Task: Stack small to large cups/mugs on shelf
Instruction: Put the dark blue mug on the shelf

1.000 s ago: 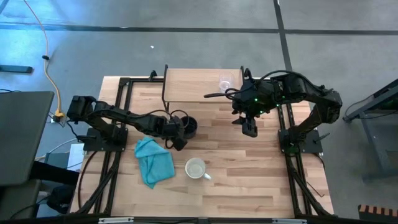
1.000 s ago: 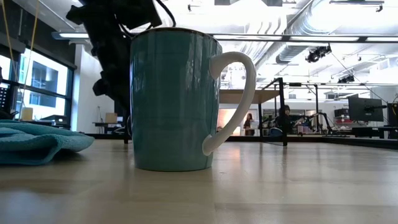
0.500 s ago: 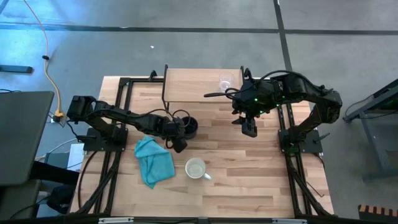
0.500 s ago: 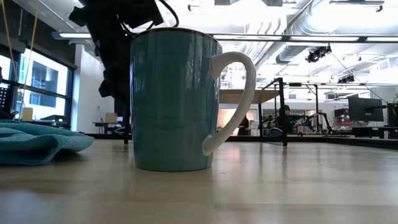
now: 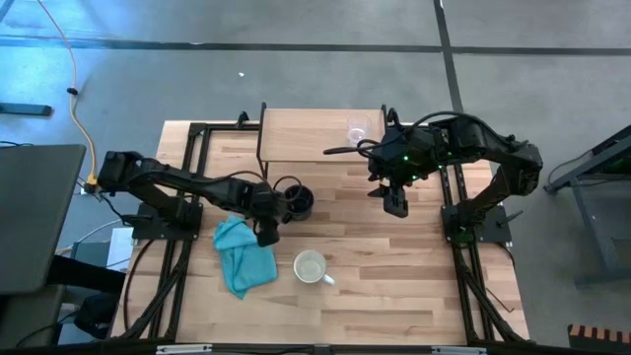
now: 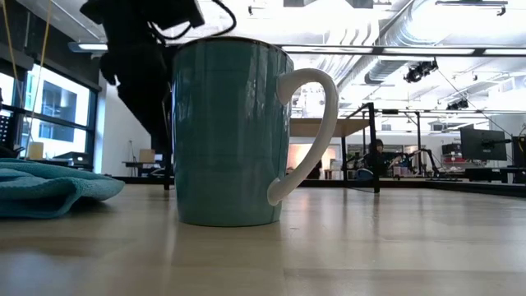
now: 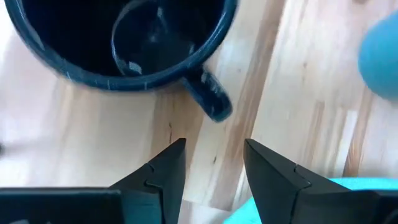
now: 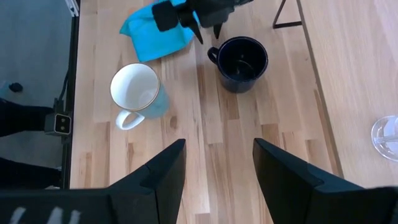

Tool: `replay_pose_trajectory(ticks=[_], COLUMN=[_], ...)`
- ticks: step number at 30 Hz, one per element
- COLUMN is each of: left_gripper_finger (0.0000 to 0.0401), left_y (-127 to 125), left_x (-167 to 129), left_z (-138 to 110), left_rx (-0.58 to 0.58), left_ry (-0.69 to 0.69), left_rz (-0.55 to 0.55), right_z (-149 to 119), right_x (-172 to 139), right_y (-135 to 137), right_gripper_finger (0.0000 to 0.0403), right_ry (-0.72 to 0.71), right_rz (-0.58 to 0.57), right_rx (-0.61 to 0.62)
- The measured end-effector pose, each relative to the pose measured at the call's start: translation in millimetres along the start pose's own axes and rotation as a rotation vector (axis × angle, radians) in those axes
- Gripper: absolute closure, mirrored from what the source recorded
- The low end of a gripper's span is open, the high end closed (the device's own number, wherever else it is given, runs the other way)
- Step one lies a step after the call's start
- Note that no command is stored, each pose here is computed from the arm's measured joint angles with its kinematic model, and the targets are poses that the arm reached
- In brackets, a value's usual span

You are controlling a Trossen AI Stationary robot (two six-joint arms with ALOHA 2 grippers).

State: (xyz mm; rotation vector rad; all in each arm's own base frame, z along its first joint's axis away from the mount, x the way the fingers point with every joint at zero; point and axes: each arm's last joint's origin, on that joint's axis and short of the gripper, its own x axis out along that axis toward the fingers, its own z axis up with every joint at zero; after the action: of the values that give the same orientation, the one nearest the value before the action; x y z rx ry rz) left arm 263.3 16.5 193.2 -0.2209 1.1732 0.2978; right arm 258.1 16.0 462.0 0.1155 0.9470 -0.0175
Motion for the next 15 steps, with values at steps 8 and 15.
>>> replay_pose_trajectory(ticks=[8, 15], left_gripper_finger=[0.0261, 0.0265], left_y=[2.3, 3.8], left_x=[-24.1, -26.4], left_z=[0.9, 2.3], left_rx=[0.345, 0.574], left_ry=[-0.102, -0.121], left_rz=[-0.004, 0.064], right_z=[-0.1, 0.4], right_x=[0.0, 0.0], right_y=[0.0, 0.1], right_gripper_finger=[0.0224, 0.0224], right_ry=[0.001, -0.004], right_rz=[0.000, 0.001], right_rx=[0.000, 0.002])
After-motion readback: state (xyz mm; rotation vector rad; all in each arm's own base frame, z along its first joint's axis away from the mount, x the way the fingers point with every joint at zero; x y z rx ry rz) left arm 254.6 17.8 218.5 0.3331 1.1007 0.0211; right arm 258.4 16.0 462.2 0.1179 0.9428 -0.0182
